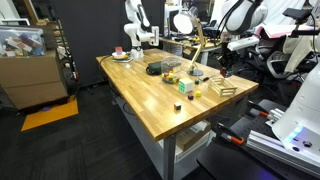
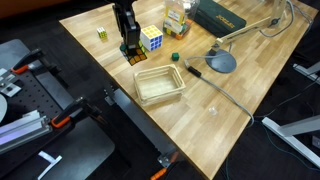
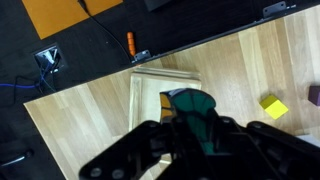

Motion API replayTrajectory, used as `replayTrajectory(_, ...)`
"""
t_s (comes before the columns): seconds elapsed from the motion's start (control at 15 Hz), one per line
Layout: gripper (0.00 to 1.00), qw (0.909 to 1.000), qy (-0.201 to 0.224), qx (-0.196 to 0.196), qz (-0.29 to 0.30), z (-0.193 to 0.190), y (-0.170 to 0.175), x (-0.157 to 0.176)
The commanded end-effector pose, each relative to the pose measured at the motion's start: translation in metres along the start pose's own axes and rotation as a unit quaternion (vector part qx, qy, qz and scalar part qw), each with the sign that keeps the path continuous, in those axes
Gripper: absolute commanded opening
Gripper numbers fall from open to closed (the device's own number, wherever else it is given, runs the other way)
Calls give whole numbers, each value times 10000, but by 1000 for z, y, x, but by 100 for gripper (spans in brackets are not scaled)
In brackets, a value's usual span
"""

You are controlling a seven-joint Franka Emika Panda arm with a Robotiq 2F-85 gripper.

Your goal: Put the smaller Rubik's cube in the wooden box

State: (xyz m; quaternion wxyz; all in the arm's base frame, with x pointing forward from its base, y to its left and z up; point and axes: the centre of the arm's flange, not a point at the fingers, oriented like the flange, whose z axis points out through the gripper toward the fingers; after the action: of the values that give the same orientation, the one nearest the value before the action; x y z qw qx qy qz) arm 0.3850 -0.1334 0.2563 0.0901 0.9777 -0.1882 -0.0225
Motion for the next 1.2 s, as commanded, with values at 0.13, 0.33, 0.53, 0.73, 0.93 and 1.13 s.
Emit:
replayTrajectory(0.13,6,9995,-106,-21,290,20,18,34)
replayTrajectory(0.33,6,9993,-207,83,316,34,21,48)
replayTrajectory(0.53,6,9986,-327,230,358,49,19,57)
replayTrajectory(0.73,6,9983,-386,279,329,62,19,65)
replayTrajectory(0.93,6,9984,-440,244,242,74,18,69)
replayTrajectory(1.13,6,9983,-507,227,194,84,19,70)
